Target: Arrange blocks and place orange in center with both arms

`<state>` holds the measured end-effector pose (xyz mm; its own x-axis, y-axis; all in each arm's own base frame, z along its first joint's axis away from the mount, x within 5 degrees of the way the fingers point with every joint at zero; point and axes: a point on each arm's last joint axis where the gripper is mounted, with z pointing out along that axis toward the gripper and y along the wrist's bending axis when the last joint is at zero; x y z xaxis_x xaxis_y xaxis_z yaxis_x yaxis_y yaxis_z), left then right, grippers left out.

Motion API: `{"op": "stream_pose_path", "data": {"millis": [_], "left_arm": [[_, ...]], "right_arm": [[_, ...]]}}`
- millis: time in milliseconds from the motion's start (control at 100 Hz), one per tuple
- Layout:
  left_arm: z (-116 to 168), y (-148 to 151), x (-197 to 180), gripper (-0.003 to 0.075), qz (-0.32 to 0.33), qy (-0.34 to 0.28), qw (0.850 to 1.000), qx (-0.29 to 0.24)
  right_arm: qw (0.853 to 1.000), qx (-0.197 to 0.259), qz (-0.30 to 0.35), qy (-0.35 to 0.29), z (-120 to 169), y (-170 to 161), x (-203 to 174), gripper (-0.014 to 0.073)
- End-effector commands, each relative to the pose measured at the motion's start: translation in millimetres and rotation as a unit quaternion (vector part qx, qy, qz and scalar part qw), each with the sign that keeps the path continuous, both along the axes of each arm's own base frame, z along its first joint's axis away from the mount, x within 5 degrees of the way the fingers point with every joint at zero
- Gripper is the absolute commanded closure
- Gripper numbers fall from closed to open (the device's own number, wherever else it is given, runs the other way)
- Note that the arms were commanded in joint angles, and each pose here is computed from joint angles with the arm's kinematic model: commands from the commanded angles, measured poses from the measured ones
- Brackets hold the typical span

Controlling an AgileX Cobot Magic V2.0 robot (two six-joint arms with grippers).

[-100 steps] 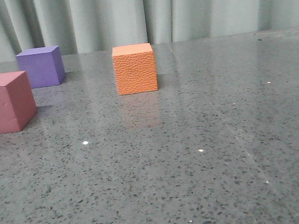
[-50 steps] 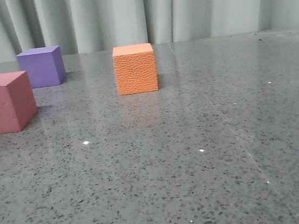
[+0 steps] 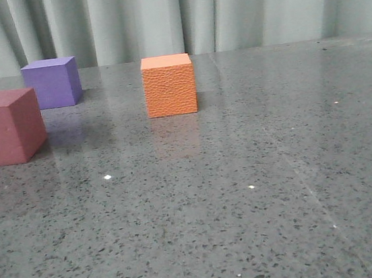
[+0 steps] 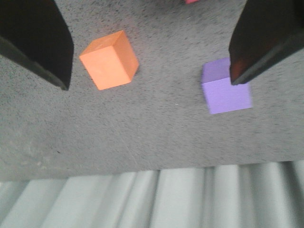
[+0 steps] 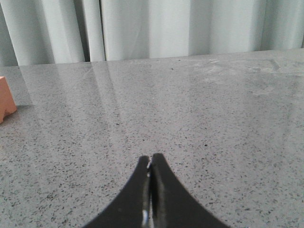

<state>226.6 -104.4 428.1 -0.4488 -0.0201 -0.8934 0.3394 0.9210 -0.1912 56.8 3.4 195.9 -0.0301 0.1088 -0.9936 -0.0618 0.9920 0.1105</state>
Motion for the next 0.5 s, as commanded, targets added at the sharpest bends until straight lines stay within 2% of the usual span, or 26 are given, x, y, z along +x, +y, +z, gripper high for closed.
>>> {"op": "stream_pose_path", "data": {"millis": [0,150,250,330,490], "left_arm": [[14.8,-28.5,17.1,0.0123,-0.007,-0.041,0.999,-0.026],[3.5,-80.7,45.8,0.0123,-0.018,-0.024,1.000,-0.002],[-4.3,-108.2,64.0,0.0123,0.000,-0.006,1.000,0.028],[-8.4,-122.4,74.8,0.0123,0.018,-0.002,0.998,0.055],[-11.5,-145.2,83.4,0.0123,0.002,-0.007,0.999,0.048]], "right_arm": [[0.998,0.001,0.001,-0.060,13.6,0.2,-2.6,0.0655],[0.998,0.001,0.001,-0.060,13.6,0.2,-2.6,0.0655],[0.998,0.001,0.001,-0.060,13.6,0.2,-2.6,0.0655],[0.998,0.001,0.001,-0.060,13.6,0.2,-2.6,0.0655],[0.998,0.001,0.001,-0.060,13.6,0.2,-2.6,0.0655]]}}
